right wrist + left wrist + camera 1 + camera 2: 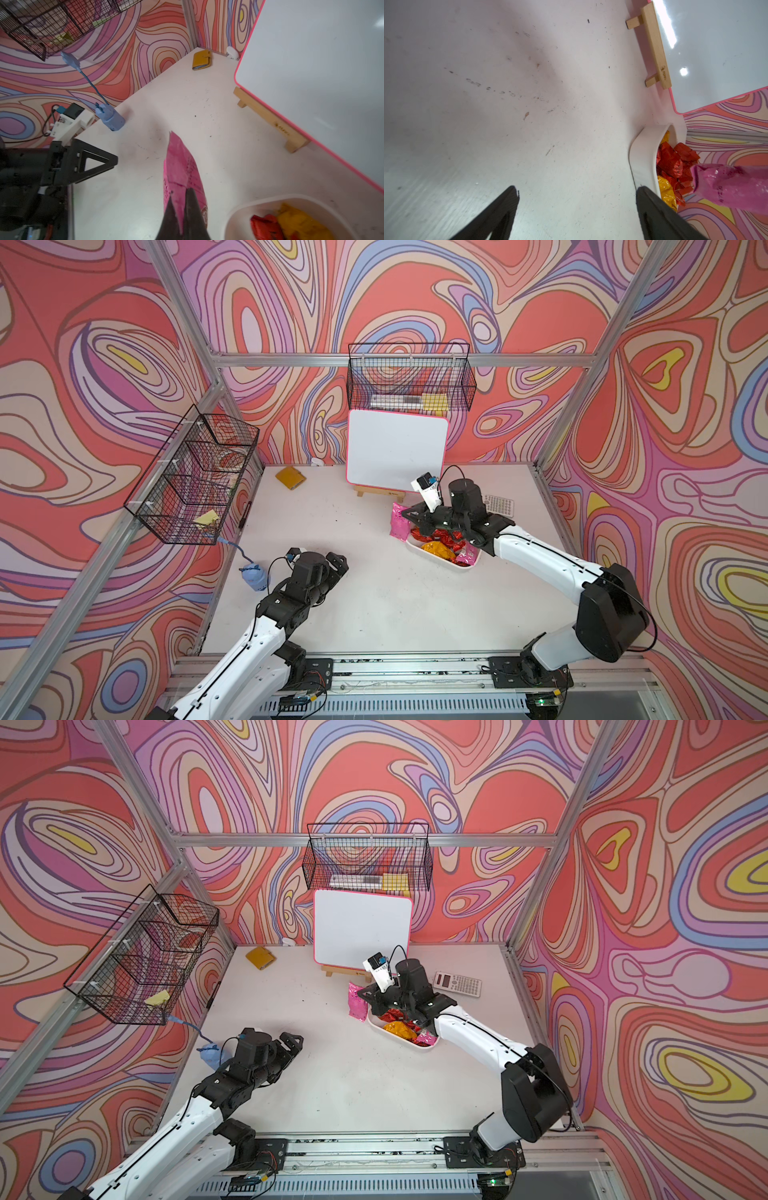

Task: Take the tea bags out of the storage box
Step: Place the tea bag at the center of the board.

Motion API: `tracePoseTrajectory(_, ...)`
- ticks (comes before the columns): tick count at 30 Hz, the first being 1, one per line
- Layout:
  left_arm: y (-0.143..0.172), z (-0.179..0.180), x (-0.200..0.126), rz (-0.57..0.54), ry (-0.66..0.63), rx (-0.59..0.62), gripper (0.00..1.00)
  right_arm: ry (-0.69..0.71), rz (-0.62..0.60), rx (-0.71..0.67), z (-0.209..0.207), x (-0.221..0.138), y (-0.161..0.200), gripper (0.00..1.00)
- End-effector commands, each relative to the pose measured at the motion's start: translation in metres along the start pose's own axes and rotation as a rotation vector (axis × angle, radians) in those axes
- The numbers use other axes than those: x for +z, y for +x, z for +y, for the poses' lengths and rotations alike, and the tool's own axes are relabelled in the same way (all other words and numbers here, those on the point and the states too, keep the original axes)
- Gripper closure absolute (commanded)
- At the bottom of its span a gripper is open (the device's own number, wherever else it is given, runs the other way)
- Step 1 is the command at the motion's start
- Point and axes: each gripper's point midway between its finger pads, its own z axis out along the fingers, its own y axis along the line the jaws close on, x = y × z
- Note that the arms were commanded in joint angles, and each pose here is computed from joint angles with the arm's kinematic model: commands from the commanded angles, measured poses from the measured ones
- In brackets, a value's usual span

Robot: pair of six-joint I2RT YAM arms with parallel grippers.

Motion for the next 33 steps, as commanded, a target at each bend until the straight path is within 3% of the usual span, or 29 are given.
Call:
tracePoseTrajectory(1,-0.009,0.029,-0.015,-0.041,-0.167,0.064,0.09,0.025,0.02,0.3,0.02,0.032,0.013,1.0)
tracePoseTrajectory(7,-0.028,0.032,-0.042,-0.101,-0.254,0.128,0.09,-0.065,0.277,0.623,0.056,0.103,0.065,1.0)
tracePoseTrajectory(14,-0.028,0.041,-0.053,-0.075,-0.313,0.176,0.13,-0.16,0.431,0.728,0.078,0.165,0.109,1.0)
tracePoseTrajectory(19,-0.023,0.042,-0.056,-0.038,-0.323,0.229,0.19,-0.145,0.519,0.748,0.073,0.192,0.136,1.0)
tracePoseTrajectory(20,-0.022,0.043,-0.056,-0.027,-0.324,0.238,0.19,-0.136,0.534,0.742,0.072,0.195,0.14,0.98)
tracePoseTrajectory(23,-0.016,0.041,-0.053,0.011,-0.311,0.271,0.2,-0.087,0.554,0.7,0.065,0.196,0.143,0.79)
tracePoseTrajectory(27,-0.01,0.028,-0.049,0.052,-0.249,0.302,0.19,-0.026,0.495,0.601,0.059,0.181,0.115,0.62)
tracePoseTrajectory(33,0.004,-0.006,-0.034,0.117,-0.079,0.211,0.19,0.108,0.383,0.445,0.042,0.128,0.07,0.56)
